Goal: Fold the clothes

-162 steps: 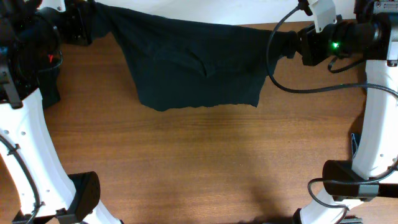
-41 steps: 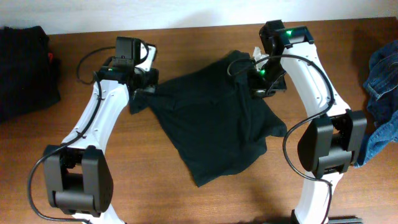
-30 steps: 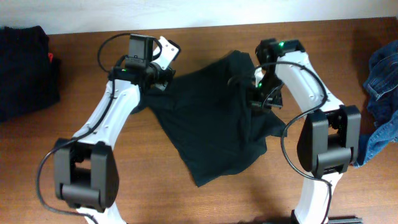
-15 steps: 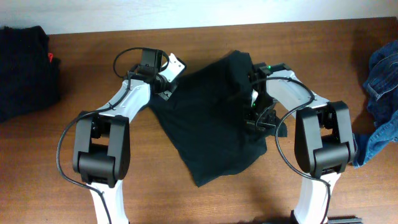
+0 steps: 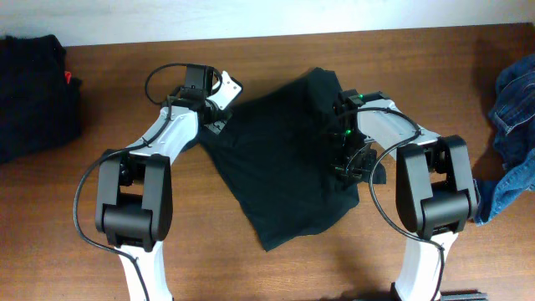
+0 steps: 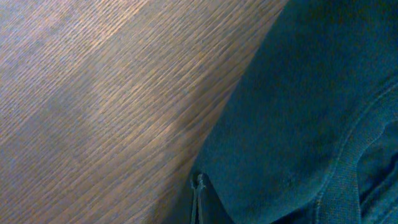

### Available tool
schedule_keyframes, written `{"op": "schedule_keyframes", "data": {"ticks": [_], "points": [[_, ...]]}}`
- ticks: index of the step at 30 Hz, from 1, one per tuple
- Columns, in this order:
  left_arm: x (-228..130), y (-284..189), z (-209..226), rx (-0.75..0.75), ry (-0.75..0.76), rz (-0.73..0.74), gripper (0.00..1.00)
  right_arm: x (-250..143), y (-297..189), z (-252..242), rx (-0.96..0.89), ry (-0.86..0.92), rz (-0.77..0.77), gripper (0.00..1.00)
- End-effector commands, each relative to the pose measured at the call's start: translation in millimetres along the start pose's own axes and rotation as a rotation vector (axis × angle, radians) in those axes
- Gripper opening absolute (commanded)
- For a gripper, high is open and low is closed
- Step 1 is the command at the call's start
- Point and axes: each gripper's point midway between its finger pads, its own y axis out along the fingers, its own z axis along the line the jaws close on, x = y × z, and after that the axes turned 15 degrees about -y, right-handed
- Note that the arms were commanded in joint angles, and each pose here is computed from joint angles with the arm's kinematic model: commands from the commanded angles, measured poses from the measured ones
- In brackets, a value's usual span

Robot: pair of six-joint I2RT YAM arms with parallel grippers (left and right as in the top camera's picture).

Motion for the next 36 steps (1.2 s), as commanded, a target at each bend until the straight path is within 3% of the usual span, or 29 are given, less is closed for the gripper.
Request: {"op": "schedule_keyframes", "data": {"ticks": [1, 29, 36], "points": [[0.8, 0.9, 2.9, 0.008, 0.014, 0.002, 0.00, -2.2, 0.8, -10.9, -0.026, 0.026, -0.009, 0.04], [-37.8, 15.0, 38.6, 0.026, -0.069, 0.096, 0.00, 24.0, 1.9, -66.7, -0.060, 0.079, -0.098, 0.04], [-38.6, 15.1, 39.0, 0.026, -0.070, 0.098, 0.00, 34.8, 0.5, -72.7, -0.061, -0.008, -0.139, 0.04]]}}
